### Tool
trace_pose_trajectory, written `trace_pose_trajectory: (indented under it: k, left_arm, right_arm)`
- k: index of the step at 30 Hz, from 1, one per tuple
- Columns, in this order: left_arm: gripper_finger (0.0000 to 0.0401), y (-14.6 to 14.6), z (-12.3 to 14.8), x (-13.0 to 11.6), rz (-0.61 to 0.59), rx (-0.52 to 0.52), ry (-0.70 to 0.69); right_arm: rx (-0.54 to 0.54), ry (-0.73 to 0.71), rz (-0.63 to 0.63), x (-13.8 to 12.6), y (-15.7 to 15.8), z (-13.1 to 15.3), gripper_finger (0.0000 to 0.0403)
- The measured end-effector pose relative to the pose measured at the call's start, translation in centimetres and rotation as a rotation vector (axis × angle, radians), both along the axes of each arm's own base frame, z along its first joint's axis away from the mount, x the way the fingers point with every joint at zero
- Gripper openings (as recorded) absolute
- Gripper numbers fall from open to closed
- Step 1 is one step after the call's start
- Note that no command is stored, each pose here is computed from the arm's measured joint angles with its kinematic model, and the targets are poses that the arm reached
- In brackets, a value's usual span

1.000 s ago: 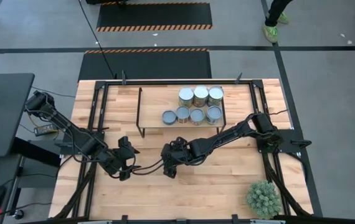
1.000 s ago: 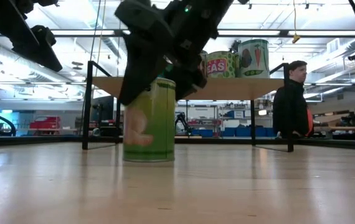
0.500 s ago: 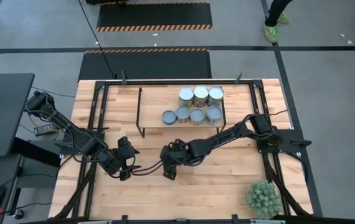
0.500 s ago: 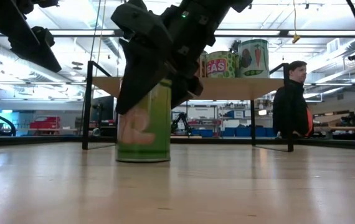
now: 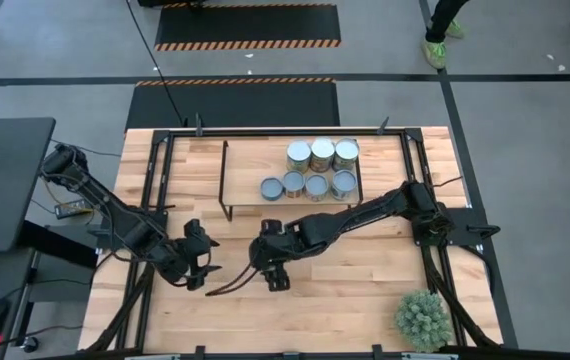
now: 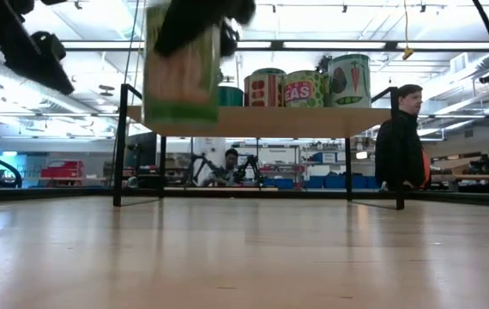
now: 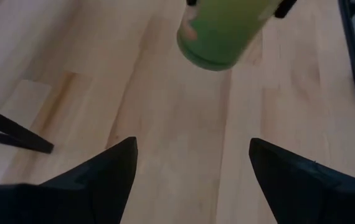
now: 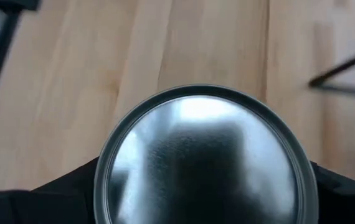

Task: Pick and place cans onto a shelf
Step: Put the canned oranges on the shelf

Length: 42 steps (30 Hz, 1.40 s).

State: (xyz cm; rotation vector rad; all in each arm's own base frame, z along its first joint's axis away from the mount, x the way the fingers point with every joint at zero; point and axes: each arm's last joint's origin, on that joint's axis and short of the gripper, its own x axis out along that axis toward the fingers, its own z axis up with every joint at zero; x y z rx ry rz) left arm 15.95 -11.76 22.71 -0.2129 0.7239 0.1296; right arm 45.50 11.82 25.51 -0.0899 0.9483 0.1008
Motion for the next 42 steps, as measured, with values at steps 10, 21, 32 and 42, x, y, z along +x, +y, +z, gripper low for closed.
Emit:
trace_pose_trajectory:
  k: [10,21,32,42]
  left_arm:
    - [0.0313,0.8,1.6,-0.9,0.062,0.005,-0.121]
    - [0.0313,1.0,1.8,-1.0,0.083,0.000,-0.139]
    - [0.0313,1.0,1.8,-1.0,0.143,-0.046,-0.155]
    - [0.0313,1.1,1.9,-1.0,0.168,-0.057,-0.165]
  right_arm:
    - [-0.074,-0.112,0.057,0.5,-4.4,7.7,0.0317]
    - [-0.078,-0.131,0.002,0.0,-10.9,11.0,0.0317]
    - [-0.097,-0.144,-0.044,-0.6,-17.1,11.6,0.0318]
    - [-0.112,-0.115,-0.074,-1.7,-22.0,11.4,0.0318]
